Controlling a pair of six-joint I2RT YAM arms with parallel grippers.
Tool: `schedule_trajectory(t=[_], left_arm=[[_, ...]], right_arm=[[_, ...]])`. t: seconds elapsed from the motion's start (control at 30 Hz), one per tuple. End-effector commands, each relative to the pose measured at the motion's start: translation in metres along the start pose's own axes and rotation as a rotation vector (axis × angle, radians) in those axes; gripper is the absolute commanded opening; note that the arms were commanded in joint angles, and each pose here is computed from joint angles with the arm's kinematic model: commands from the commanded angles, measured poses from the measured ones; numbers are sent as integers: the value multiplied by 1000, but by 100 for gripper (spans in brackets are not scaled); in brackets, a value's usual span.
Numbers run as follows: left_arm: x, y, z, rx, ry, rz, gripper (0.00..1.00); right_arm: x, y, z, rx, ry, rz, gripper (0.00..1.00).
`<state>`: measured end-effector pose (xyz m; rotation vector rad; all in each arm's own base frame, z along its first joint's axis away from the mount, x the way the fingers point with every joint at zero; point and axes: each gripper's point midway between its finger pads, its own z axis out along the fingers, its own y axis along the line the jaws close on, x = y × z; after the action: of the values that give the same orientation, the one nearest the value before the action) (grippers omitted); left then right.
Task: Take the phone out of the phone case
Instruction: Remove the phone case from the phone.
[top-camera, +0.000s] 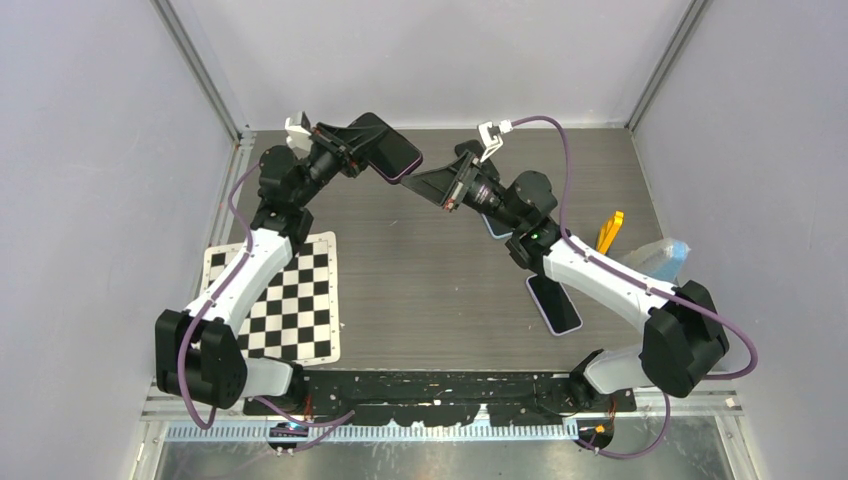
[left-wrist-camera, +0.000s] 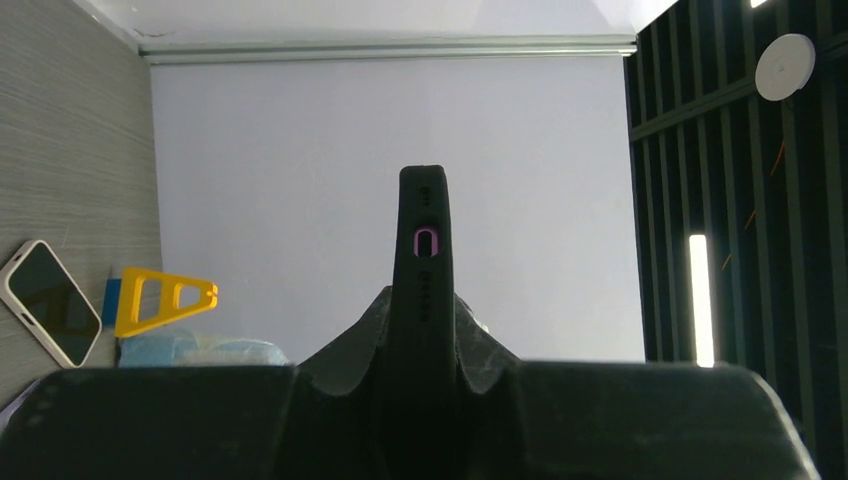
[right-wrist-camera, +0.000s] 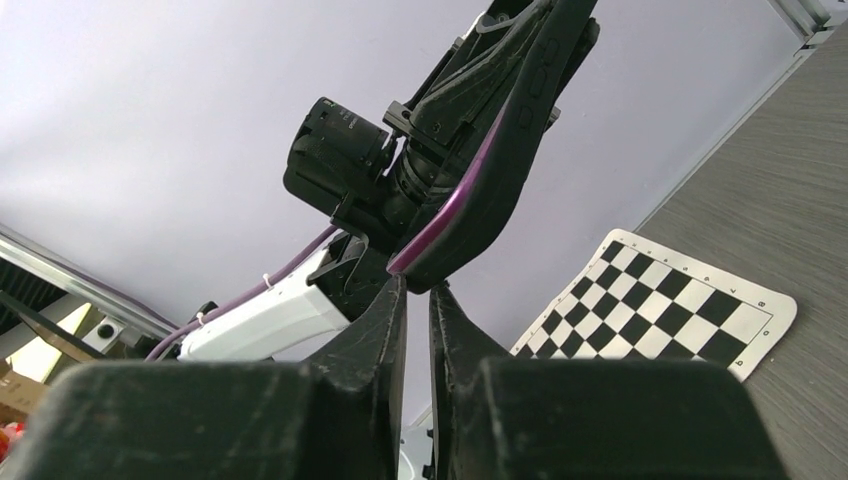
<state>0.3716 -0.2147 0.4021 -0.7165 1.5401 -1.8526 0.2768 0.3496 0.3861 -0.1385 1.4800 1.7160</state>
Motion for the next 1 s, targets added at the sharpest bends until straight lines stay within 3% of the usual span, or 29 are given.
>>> schedule_trajectory(t=[0.0, 0.2, 0.27, 0.37, 0.47, 0.6, 0.8, 0.97], left_arm=[[13, -53, -6, 144, 39, 57, 0], [19, -61, -8, 169, 58, 92, 0], [20, -61, -9, 168, 61, 106, 0], [19, -57, -10, 165, 55, 101, 0], [21, -58, -10, 167, 62, 103, 0], [25, -61, -11, 175, 70, 108, 0], [29, -73, -12, 209, 78, 101, 0], [37, -77, -11, 220, 101, 95, 0]], right_arm=[[-18, 4, 7, 23, -66, -27, 14], [-23, -23, 9, 147, -102, 26, 14], [-24, -18, 12, 119, -108, 42, 20], [-29, -8, 14, 77, -124, 45, 35], [-34, -5, 13, 86, -139, 53, 37], [-36, -19, 17, 182, -135, 102, 23], [-18, -80, 6, 453, -109, 169, 3], [-8, -110, 1, 576, -108, 239, 1]])
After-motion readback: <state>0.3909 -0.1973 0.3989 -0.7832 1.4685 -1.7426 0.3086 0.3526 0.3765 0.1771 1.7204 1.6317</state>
